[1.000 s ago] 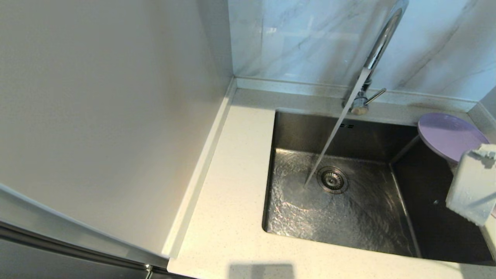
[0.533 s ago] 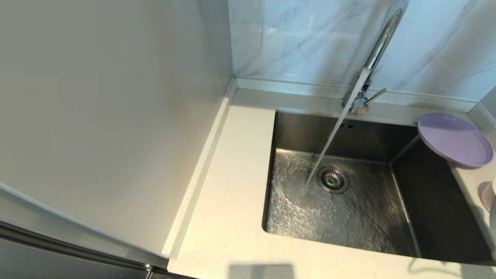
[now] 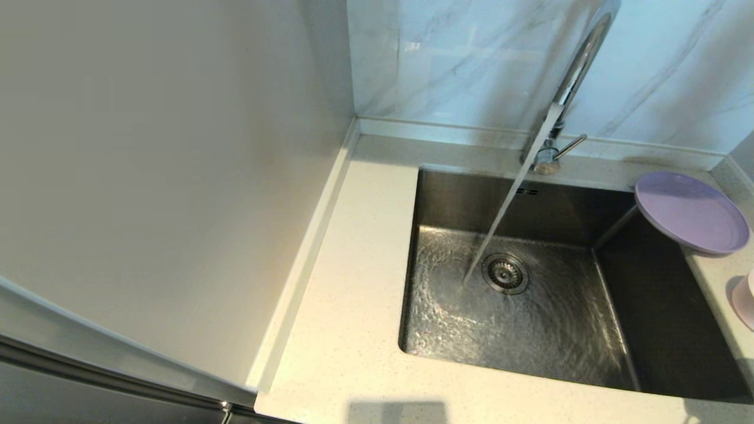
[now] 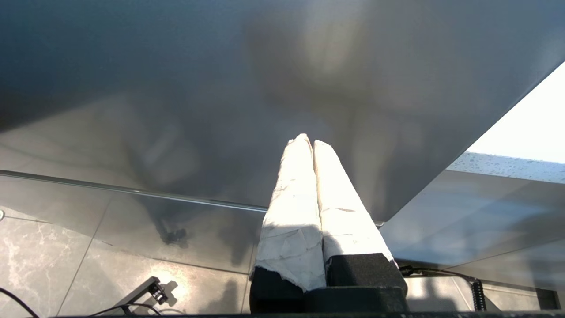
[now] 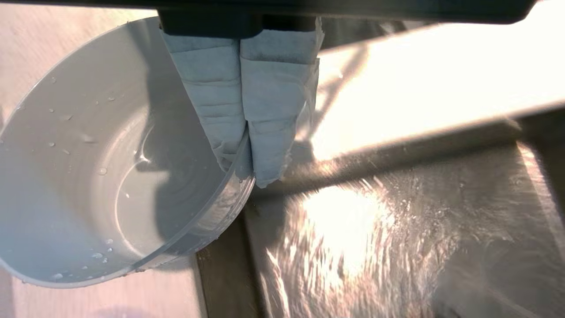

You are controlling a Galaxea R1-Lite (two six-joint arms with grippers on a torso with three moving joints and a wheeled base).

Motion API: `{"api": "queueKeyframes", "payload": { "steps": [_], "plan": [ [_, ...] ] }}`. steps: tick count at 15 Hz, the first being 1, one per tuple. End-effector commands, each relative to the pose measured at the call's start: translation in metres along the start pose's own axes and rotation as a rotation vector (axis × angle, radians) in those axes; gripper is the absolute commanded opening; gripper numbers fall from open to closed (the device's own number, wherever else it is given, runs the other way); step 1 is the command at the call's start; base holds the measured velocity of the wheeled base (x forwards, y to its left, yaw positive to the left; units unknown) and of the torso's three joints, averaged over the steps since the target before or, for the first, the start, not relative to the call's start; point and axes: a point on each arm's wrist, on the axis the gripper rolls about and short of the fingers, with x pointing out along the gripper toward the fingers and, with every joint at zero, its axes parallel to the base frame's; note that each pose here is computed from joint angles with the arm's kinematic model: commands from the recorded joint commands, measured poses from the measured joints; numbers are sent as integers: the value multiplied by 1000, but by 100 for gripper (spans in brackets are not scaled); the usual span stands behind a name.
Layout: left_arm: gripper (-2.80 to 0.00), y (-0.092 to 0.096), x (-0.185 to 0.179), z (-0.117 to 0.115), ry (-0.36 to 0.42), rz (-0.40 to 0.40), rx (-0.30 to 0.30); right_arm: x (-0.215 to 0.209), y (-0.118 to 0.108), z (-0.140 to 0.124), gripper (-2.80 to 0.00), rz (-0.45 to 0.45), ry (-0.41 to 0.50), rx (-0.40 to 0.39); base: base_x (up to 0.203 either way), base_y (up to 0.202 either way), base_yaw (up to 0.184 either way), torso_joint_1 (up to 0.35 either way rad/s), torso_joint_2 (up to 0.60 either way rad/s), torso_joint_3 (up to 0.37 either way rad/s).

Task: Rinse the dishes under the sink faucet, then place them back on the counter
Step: Place the bowl on the table

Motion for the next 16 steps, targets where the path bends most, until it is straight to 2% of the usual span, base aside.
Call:
{"api": "queueKeyframes", "payload": {
  "steps": [1,3,8,16],
  "plan": [
    [-280,0,0,0,0,0,0,15,-7,-18,-280,-54,96,-14,0,0,0,0,0,0],
    [-280,0,0,0,0,0,0,29,-10,-22,-280,-89,141,0,0,0,0,0,0,0],
    [-280,0,0,0,0,0,0,72,-27,-6,-280,-195,112,96,0,0,0,0,0,0],
    [-280,0,0,0,0,0,0,114,-48,4,-280,-274,112,160,0,0,0,0,0,0]
  ]
}}
